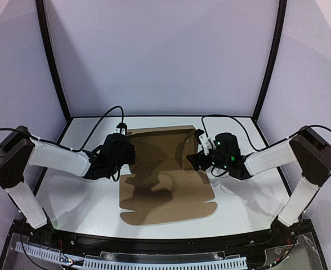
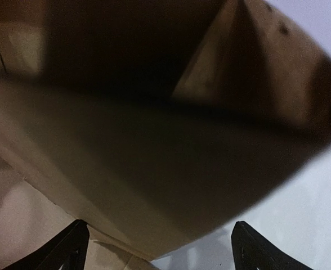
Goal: Fold the paper box
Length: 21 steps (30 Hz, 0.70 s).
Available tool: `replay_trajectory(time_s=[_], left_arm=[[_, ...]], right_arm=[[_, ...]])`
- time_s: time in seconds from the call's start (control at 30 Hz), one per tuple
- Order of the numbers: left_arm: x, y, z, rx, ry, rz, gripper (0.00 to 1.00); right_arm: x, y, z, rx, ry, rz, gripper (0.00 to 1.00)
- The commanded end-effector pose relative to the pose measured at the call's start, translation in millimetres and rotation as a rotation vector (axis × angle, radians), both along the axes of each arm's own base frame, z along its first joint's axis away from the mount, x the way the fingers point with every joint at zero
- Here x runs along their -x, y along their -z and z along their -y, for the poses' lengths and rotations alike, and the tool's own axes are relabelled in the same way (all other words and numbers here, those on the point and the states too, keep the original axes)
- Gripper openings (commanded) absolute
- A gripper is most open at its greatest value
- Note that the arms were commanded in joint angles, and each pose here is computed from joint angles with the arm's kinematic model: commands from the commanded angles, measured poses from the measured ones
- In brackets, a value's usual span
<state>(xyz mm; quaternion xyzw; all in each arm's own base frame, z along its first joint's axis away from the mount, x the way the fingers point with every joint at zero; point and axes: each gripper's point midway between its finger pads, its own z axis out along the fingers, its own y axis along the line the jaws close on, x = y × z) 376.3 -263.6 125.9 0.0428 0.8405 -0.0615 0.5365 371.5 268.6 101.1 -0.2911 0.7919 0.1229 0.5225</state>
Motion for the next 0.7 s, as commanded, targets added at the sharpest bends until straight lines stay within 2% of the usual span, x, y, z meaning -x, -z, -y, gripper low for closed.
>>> replay_trajectory(time_s=[0.0, 0.2, 0.33, 0.6, 0.67], left_arm=[[12, 21, 14, -0.020, 0.072, -0.072, 0.01], [9, 27, 8, -0.040, 0.024, -0.091, 0.01], [9, 31, 5, -0.046, 0.004, -0.094, 0.01], [7, 35, 9, -0.035, 0.012, -0.096, 0.01], [7, 36, 10, -0.031, 0.013, -0.093, 0.01]], right_arm=[[2, -30, -5, -0.012, -0.044, 0.113, 0.91], [10, -51, -5, -0.089, -0.084, 0.111, 0.98], [29, -56, -8, -0.114, -0.164, 0.084, 0.98], [12, -41, 5, -0.053, -0.064, 0.043, 0.88], [9, -39, 2, -0.070, -0.062, 0.018, 0.81]])
